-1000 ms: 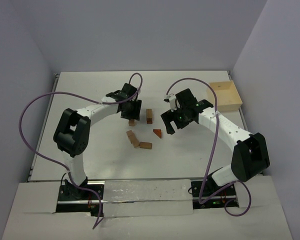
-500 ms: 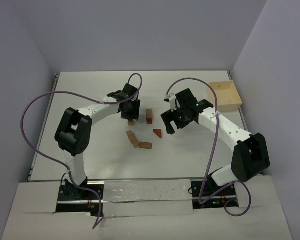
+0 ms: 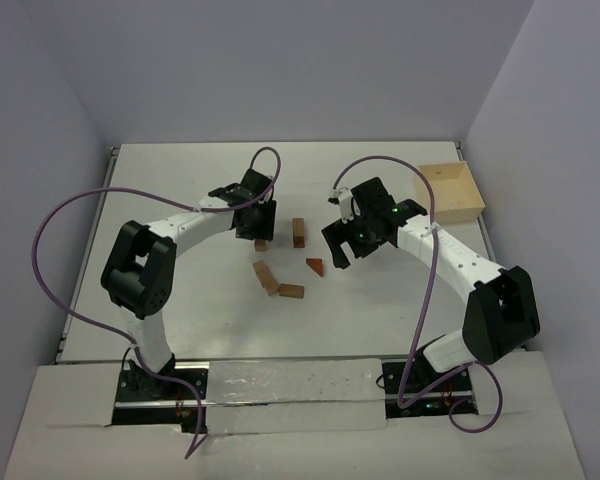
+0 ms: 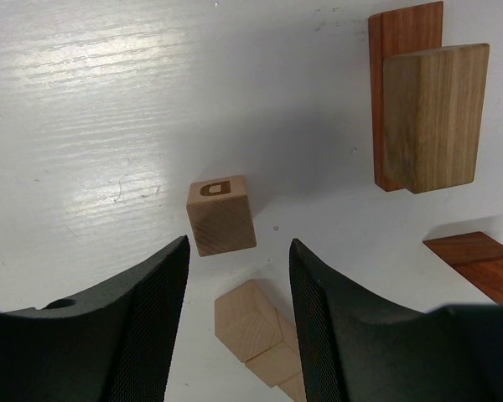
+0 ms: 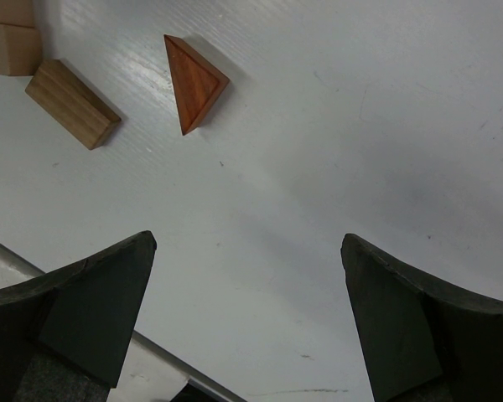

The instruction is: Build the wood block tower

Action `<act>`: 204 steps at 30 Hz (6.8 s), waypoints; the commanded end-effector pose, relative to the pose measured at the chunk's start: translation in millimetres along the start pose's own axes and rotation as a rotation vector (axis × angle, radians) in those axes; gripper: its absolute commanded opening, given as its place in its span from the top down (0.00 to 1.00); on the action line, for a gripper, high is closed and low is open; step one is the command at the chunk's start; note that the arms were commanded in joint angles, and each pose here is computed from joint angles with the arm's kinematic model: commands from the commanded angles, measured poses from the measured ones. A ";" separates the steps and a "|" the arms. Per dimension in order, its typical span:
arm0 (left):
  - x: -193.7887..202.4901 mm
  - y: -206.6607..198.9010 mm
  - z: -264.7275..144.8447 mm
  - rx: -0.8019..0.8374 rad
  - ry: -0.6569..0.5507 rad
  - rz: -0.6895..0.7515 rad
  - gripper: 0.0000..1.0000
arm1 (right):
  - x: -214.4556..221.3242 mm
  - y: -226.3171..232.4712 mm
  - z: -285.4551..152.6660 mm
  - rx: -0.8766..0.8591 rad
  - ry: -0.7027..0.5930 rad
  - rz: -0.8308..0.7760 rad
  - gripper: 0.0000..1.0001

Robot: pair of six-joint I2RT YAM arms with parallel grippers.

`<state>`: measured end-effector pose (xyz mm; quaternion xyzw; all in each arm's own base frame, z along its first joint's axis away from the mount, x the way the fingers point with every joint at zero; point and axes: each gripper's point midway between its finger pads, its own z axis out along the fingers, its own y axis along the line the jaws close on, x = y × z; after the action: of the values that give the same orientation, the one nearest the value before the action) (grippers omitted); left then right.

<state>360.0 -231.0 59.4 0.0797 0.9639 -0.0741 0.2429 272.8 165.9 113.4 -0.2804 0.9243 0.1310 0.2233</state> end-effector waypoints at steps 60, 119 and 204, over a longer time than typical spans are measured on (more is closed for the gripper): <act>-66.4 -85.7 -17.5 0.383 0.093 1.068 0.96 | -6.2 -8.0 -31.9 0.007 -0.113 0.005 0.00; -53.2 -98.5 17.9 0.450 0.109 1.331 0.88 | -3.8 8.3 -55.4 -0.071 -0.185 -0.043 0.00; -108.7 -127.0 -172.6 0.258 -0.298 1.321 0.01 | -15.3 11.3 -62.5 -0.095 -0.207 -0.045 0.00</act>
<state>371.5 -336.6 188.2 0.7046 0.6634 -0.0079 0.2518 259.2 162.2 172.6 -0.3025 0.8775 0.2020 0.3126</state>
